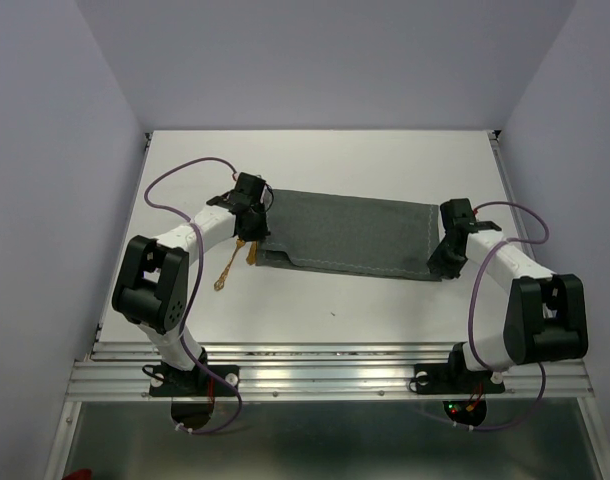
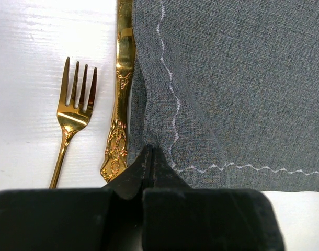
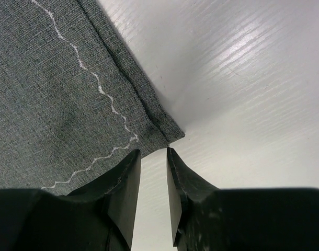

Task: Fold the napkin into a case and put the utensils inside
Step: Smooth out the rectangle-folded napkin at the center of the board.

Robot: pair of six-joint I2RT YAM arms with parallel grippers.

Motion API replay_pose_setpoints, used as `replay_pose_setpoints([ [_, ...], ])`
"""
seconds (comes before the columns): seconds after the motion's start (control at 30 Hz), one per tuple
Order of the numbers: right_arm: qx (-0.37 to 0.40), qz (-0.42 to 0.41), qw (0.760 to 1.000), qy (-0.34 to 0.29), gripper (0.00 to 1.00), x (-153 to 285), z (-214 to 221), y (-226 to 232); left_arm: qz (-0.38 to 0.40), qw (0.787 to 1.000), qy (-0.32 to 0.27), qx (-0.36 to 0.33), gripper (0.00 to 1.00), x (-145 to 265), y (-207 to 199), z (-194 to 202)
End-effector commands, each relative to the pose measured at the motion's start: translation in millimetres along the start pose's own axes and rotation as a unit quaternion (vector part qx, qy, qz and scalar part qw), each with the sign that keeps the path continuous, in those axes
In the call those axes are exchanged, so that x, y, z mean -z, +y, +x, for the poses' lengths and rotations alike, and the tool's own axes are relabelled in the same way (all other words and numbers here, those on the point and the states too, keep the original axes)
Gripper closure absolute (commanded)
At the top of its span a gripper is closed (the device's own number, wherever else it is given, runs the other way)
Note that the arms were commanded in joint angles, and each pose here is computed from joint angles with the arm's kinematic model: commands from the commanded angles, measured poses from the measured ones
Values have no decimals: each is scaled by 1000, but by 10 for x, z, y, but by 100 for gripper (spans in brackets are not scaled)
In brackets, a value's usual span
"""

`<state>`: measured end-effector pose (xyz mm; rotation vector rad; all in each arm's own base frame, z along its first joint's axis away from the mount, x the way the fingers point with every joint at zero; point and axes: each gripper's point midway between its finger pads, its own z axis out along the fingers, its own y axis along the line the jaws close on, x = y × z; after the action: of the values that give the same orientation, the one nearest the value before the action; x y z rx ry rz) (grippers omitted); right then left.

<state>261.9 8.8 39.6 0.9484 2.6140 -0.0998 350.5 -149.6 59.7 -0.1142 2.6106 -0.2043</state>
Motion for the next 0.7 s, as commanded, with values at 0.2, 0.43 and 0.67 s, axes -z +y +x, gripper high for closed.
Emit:
replay_pose_setpoints([
  [0.2, 11, 18, 1000, -12, 71, -139, -49, -17, 4, 1000, -7, -8, 100, 46, -33, -72],
  [0.43, 19, 28, 999, -13, 85, -160, -29, -76, 4, 1000, -4, -9, 100, 29, -25, -46],
  [0.67, 23, 26, 999, -15, 99, -159, -15, -92, 1, 1000, -1, -10, 100, 6, -11, -27],
])
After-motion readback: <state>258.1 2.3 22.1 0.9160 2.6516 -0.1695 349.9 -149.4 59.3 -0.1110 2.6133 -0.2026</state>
